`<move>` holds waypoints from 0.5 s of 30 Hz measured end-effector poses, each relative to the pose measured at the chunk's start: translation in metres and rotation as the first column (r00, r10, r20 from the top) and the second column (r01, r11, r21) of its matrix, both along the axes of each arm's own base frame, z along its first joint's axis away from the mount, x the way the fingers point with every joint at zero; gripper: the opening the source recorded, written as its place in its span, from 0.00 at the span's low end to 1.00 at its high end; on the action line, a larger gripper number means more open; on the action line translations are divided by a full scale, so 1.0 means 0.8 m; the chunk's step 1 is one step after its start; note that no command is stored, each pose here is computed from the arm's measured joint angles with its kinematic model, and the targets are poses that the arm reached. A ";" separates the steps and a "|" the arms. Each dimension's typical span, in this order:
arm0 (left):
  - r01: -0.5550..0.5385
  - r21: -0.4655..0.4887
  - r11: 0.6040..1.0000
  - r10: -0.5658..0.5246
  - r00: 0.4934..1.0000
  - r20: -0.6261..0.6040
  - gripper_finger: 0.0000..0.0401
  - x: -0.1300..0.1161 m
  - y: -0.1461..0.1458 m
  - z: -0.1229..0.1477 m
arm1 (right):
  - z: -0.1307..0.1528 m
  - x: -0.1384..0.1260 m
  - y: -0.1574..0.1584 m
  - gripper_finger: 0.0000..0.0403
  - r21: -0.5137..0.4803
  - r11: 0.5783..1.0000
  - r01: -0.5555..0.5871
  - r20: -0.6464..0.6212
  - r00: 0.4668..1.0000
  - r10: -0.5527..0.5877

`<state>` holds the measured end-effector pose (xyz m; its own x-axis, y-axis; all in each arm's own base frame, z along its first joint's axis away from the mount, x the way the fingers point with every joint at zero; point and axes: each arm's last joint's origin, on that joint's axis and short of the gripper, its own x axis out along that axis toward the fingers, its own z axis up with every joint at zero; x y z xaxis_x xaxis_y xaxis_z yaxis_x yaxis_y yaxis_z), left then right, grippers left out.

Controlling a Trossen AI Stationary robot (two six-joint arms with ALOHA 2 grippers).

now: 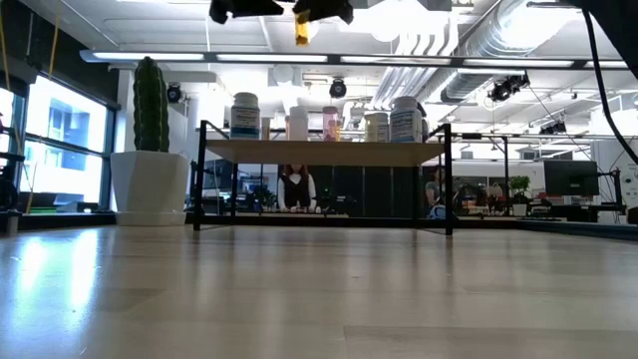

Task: Pick and place medicine bottles onto shelf by color
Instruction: Put the small orange pill bottle on the shelf

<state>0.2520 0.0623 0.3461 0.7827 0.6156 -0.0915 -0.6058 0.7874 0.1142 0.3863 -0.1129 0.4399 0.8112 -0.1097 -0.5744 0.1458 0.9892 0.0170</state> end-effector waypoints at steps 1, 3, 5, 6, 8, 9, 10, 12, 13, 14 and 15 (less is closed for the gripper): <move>-0.009 0.014 1.000 0.009 1.000 -0.001 0.54 -0.002 0.001 0.002 | 0.000 -0.001 -0.004 0.23 -0.003 1.000 0.025 -0.002 1.000 -0.025; -0.030 0.039 0.999 0.030 1.000 -0.003 0.54 -0.007 0.006 0.006 | 0.000 -0.004 -0.013 0.23 0.001 0.998 0.061 -0.003 0.998 -0.061; -0.052 0.061 0.997 0.053 0.999 -0.010 0.54 -0.013 0.013 0.009 | 0.000 -0.007 -0.021 0.23 0.011 0.996 0.085 -0.002 0.996 -0.085; -0.066 0.073 0.995 0.067 0.998 -0.012 0.54 -0.016 0.017 0.011 | 0.000 -0.008 -0.025 0.23 0.021 0.995 0.100 0.000 0.995 -0.100; -0.090 0.097 0.991 0.092 0.996 -0.016 0.54 -0.022 0.025 0.014 | 0.000 -0.011 -0.032 0.23 0.042 0.991 0.130 0.002 0.991 -0.131; -0.099 0.107 0.989 0.102 0.995 -0.022 0.54 -0.025 0.029 0.015 | 0.000 -0.012 -0.036 0.23 0.052 0.988 0.146 0.003 0.989 -0.146; -0.105 0.115 0.988 0.109 0.994 -0.024 0.54 -0.028 0.034 0.016 | 0.000 -0.014 -0.039 0.23 0.068 0.984 0.165 0.005 0.986 -0.165; -0.105 0.128 0.986 0.110 0.993 -0.033 0.54 -0.031 0.042 0.017 | 0.000 -0.016 -0.045 0.23 0.100 0.975 0.200 0.007 0.979 -0.202; -0.107 0.134 0.985 0.112 0.993 -0.036 0.54 -0.033 0.046 0.017 | 0.000 -0.017 -0.048 0.23 0.113 0.970 0.214 0.008 0.976 -0.216; -0.109 0.141 0.984 0.116 0.992 -0.041 0.54 -0.036 0.050 0.018 | 0.000 -0.018 -0.050 0.23 0.123 0.966 0.225 0.009 0.974 -0.228; -0.110 0.147 0.983 0.118 0.992 -0.045 0.54 -0.037 0.054 0.018 | 0.001 -0.019 -0.052 0.23 0.132 0.963 0.235 0.009 0.971 -0.238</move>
<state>0.2222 0.1052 0.3602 0.7033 0.7100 -0.0354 -0.6805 0.6867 0.2557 0.3711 -0.1543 0.4404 0.7854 -0.2262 -0.5761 0.3729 0.9158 0.1488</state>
